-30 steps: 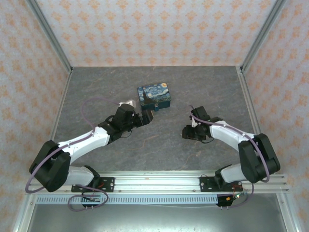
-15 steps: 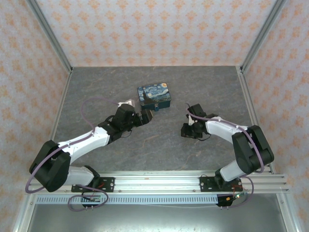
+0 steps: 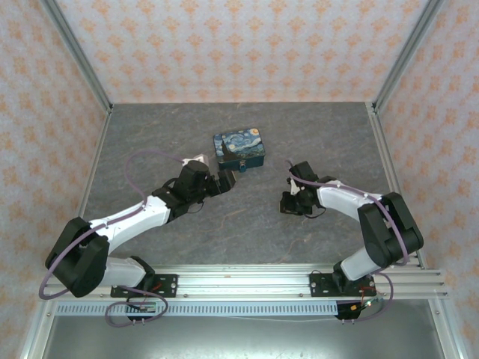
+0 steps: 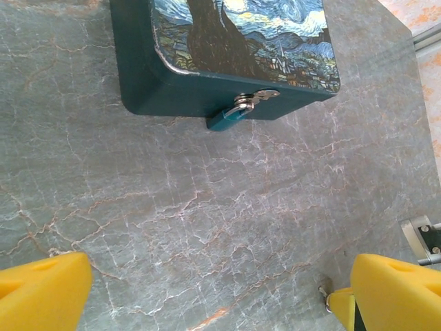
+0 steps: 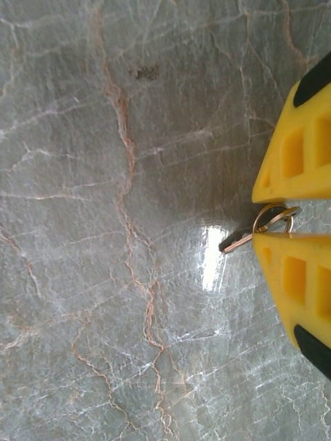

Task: Unlock a padlock with a key

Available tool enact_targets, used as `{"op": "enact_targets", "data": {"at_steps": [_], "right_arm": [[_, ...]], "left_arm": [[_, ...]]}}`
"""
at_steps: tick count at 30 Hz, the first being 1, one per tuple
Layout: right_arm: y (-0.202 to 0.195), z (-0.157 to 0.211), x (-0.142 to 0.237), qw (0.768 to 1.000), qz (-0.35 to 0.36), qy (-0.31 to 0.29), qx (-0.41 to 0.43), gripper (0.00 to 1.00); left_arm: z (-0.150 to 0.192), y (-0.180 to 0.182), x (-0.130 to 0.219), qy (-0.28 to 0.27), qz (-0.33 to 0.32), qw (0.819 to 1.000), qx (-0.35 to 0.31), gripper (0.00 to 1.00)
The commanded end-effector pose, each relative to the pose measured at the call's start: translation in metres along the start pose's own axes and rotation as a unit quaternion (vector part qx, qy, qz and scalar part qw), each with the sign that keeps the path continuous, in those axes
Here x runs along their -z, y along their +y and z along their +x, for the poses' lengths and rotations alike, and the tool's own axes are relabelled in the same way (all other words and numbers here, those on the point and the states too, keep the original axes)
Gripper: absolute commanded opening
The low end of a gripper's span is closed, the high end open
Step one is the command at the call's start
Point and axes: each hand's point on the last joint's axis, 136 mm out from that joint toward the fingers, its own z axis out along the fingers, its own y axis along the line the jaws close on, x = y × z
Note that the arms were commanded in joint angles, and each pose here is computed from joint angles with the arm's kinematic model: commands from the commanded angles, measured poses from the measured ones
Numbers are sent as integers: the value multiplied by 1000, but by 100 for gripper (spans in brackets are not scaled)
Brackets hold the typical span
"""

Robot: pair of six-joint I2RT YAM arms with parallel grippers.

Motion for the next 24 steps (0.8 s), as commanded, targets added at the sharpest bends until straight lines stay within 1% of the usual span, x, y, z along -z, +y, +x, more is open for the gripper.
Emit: {"op": "enact_targets", "data": {"at_steps": [1, 7, 9, 12, 14, 16, 18, 21, 23, 24], "right_arm": [[2, 6, -3, 1000, -2, 13, -4, 12], [5, 0, 9, 1000, -4, -8, 1, 0], [10, -6, 18, 1000, -13, -28, 5, 0], [28, -17, 37, 996, -56, -73, 20, 0], [50, -28, 56, 987, -108, -112, 36, 0], [75, -38, 80, 972, -168, -154, 56, 0], [100, -47, 110, 949, -231, -200, 77, 0], [133, -56, 160, 906, -310, -262, 117, 0], [152, -57, 190, 879, -353, -287, 145, 0], [159, -57, 201, 869, -368, -292, 157, 0]], "left_arm": [[-15, -8, 11, -27, 1, 1000, -2, 97], [-17, -8, 16, -31, -4, 999, -4, 97], [-20, -9, 20, -36, -2, 999, -4, 97], [-28, -20, 31, -48, 21, 999, 1, 97], [-34, -36, 40, -56, 56, 997, 5, 96], [-41, -56, 51, -62, 101, 993, 7, 94], [-48, -80, 64, -65, 154, 986, 3, 87], [-55, -119, 87, -63, 237, 969, -12, 79], [-59, -142, 102, -57, 286, 956, -29, 72], [-60, -151, 108, -55, 303, 951, -35, 70]]}}
